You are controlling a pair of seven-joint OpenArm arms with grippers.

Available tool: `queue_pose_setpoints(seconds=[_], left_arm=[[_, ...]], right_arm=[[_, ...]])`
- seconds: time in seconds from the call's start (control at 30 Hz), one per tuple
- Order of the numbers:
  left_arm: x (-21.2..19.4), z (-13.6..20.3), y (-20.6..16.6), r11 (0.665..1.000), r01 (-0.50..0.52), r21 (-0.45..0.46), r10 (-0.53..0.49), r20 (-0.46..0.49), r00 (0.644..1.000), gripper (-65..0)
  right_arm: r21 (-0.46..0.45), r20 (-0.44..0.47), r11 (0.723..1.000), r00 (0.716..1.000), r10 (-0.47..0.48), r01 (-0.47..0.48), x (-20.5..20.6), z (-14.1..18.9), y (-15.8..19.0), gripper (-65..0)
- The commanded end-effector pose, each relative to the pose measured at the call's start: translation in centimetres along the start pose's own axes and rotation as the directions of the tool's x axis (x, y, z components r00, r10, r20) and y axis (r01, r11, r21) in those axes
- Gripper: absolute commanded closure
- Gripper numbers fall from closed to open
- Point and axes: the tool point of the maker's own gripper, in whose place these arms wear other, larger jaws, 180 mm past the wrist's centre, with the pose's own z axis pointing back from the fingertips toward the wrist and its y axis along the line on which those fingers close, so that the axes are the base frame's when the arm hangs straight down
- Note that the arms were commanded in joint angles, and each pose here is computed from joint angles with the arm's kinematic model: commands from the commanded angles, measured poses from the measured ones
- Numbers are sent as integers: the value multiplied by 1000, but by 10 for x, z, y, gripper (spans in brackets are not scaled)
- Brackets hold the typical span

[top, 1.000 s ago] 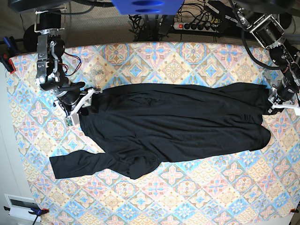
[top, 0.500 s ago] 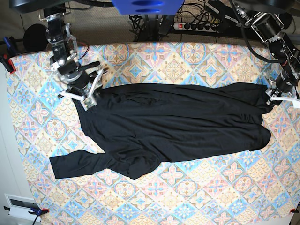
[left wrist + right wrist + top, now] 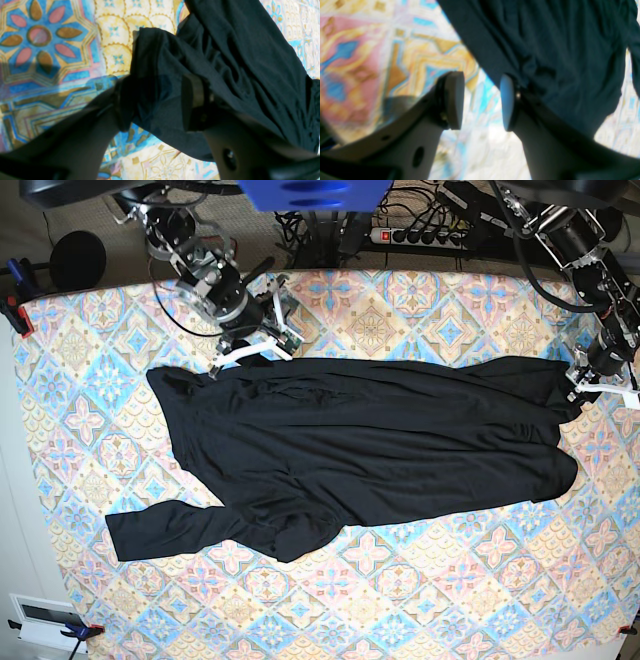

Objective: Layout the t-shirt on the table in an organized manner, then fold the t-shirt properly
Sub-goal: 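Release the hem with the right gripper and regrasp the shirt edge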

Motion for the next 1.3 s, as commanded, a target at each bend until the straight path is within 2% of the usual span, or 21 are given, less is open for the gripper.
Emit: queue_pose_setpoints(seconds=[0.0,0.13,0.23,0.43,0.63,0.73,0.83,0.87,1.03,1.27], left_arm=[[20,5,-6,1000,24,-13,-24,46,999,-295],[20,5,-6,1000,26,-14,-25,46,999,-295],[20,5,-6,1000,26,-14,-25,46,999,-295],[19,5,-6,1000,25,-15,-24,45,999,-295],[19,5,-6,1000,25,-15,-24,45,999,-295],[19,5,-6,1000,25,-15,-24,45,999,-295],[19,5,-6,1000,25,-15,-24,45,999,-295],[19,5,-6,1000,25,-15,-24,45,999,-295],[19,5,-6,1000,25,-15,-24,45,999,-295],[12,2,-9,1000,11,-24,-10,36,999,-295]], right_arm=[[-30,32,999,999,13,-12,10,-1,-12,-228],[-36,40,999,998,38,-37,12,-14,-21,-228],[-32,9,999,999,39,-39,2,-22,-23,-228],[26,-25,998,998,63,-62,-10,-30,-1,-228],[56,-53,994,994,96,-93,-18,-40,6,-220],[47,-34,990,990,134,-133,-5,-44,-2,-148],[35,-14,989,989,145,-144,3,-44,-7,-15],[35,-13,989,989,145,-145,3,-44,-7,0],[-7,40,988,988,152,-151,19,-29,-21,0],[-101,101,990,989,104,-94,37,-6,-52,0]])
